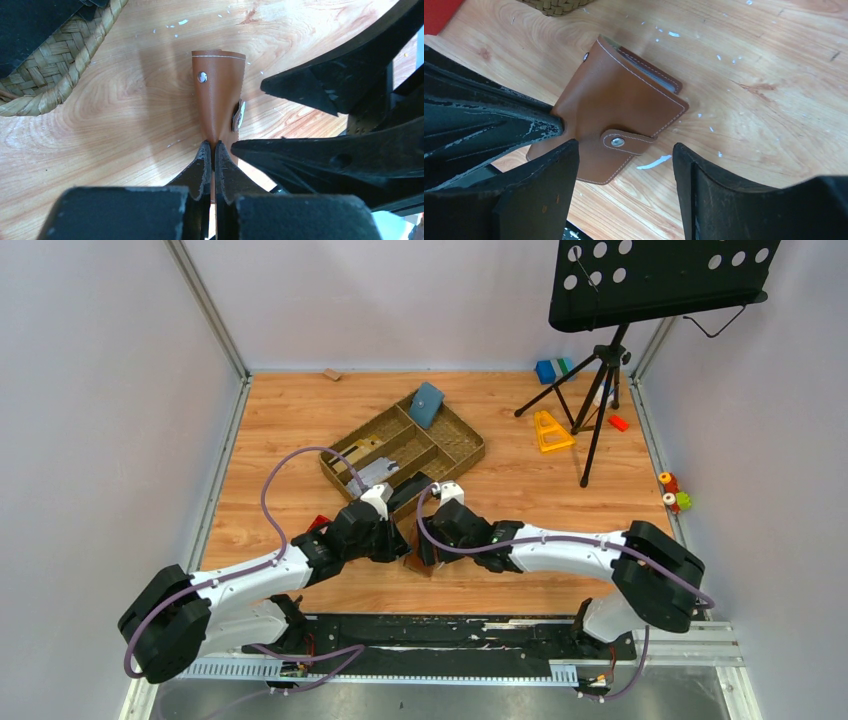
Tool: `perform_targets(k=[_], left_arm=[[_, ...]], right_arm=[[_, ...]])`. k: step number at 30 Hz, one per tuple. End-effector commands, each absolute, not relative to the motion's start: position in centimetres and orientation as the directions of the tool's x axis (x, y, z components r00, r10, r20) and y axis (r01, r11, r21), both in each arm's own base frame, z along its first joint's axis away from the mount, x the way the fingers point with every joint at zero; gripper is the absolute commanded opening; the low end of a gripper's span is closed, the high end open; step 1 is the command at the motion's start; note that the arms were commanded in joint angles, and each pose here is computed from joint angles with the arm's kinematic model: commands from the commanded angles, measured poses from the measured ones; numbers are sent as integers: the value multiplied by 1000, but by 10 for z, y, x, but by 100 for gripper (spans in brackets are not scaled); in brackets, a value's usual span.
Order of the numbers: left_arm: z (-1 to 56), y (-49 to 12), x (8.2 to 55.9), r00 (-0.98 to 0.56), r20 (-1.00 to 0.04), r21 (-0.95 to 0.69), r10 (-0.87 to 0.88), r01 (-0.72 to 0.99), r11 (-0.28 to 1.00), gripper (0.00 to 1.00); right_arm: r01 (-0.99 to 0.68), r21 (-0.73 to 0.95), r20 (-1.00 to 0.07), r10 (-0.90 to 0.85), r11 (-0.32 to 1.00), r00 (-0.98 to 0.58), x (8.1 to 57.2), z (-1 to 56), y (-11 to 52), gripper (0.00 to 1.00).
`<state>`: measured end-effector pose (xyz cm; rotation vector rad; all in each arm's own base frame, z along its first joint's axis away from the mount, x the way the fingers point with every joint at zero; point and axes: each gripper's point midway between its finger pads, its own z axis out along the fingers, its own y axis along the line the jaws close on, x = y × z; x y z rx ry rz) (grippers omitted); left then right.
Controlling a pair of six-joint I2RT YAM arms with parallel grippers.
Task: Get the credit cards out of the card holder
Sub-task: Open the card holder at the center of the board.
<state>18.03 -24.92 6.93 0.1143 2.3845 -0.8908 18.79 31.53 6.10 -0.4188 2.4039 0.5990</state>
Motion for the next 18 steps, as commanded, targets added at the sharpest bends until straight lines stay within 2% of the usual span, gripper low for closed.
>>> perform_targets(k=[1,4,9,18], left_arm=[[83,-257,186,-805,-574,-605,-151,293,740,0],[83,-257,186,-804,-575,-606,-153,293,740,0],[83,-256,187,-801,-578,-603,-156,290,743,0],[82,-252,187,-796,-586,-588,-153,287,756,0]], right_arm=[[-435,296,-648,-156,850,-745,195,62,329,67],[-374,193,-631,-177,907,-755,202,47,310,58],[-313,65,-599,-213,947,-771,205,33,286,49],[-252,-52,-632,-228,966,-741,210,39,249,48]])
